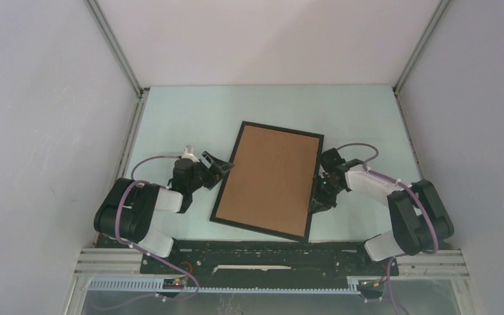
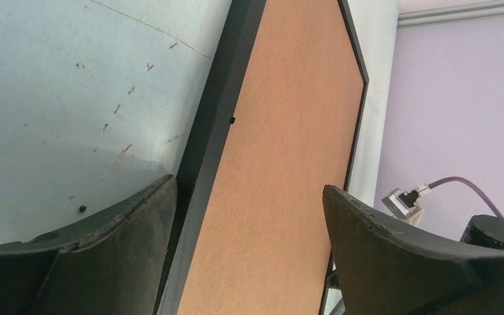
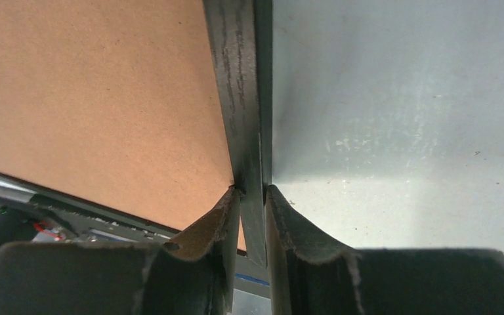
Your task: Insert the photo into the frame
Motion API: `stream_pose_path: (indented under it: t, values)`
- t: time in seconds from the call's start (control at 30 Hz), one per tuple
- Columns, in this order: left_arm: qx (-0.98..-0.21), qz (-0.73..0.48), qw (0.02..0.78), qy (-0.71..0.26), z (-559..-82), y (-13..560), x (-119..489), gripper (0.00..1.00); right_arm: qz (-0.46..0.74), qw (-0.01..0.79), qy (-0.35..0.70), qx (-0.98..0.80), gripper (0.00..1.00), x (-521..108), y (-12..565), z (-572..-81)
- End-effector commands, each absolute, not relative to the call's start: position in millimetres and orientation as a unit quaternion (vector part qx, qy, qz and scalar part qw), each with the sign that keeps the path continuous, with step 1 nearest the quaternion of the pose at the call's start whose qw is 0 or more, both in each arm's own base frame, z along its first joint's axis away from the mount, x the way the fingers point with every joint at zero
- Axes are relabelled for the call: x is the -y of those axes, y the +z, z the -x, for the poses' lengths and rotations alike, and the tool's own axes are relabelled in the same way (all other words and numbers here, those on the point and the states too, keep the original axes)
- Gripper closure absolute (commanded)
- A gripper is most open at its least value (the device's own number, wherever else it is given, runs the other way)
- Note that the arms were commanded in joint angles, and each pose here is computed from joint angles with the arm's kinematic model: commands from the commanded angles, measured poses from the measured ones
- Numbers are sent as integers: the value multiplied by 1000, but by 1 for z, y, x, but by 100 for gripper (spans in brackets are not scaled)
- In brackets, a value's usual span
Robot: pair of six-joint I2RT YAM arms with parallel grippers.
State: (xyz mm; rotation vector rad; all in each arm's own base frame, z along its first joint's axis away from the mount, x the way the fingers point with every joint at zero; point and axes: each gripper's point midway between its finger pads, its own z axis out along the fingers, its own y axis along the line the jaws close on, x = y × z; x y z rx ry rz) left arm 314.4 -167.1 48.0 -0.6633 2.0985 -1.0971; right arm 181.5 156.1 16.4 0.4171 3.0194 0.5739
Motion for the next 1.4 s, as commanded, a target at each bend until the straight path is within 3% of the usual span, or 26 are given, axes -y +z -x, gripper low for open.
stream_pose_path:
  t: [0.0, 0.4, 0.73, 0.8, 0.93, 1.07, 1.2, 1.37]
  values:
    - [-817, 242, 277, -444, -286, 35, 184, 14, -126, 84, 100, -983, 72, -159, -1, -219]
    - [-809, 241, 274, -461, -285, 36, 188, 14, -44, 85, -77, -992, 72, -184, -13, -246]
    - [-807, 239, 270, -467, -284, 35, 190, 14, 44, 72, -134, -987, 71, -225, -22, -272]
    - [-806, 240, 274, -466, -284, 36, 189, 14, 64, 99, -153, -981, 70, -230, -4, -285]
    - [-801, 242, 293, -463, -284, 42, 184, 11, 62, 155, -71, -983, 62, -244, 56, -298]
    - [-792, 240, 306, -470, -284, 53, 180, 8, -3, 191, 88, -978, 42, -230, 104, -298]
    - [-797, 231, 310, -465, -279, 58, 178, 4, -68, 166, 151, -972, 37, -186, 88, -290]
    - [-860, 207, 288, -368, -266, 43, 160, 0, -127, 159, 141, -969, 35, -132, 52, -286]
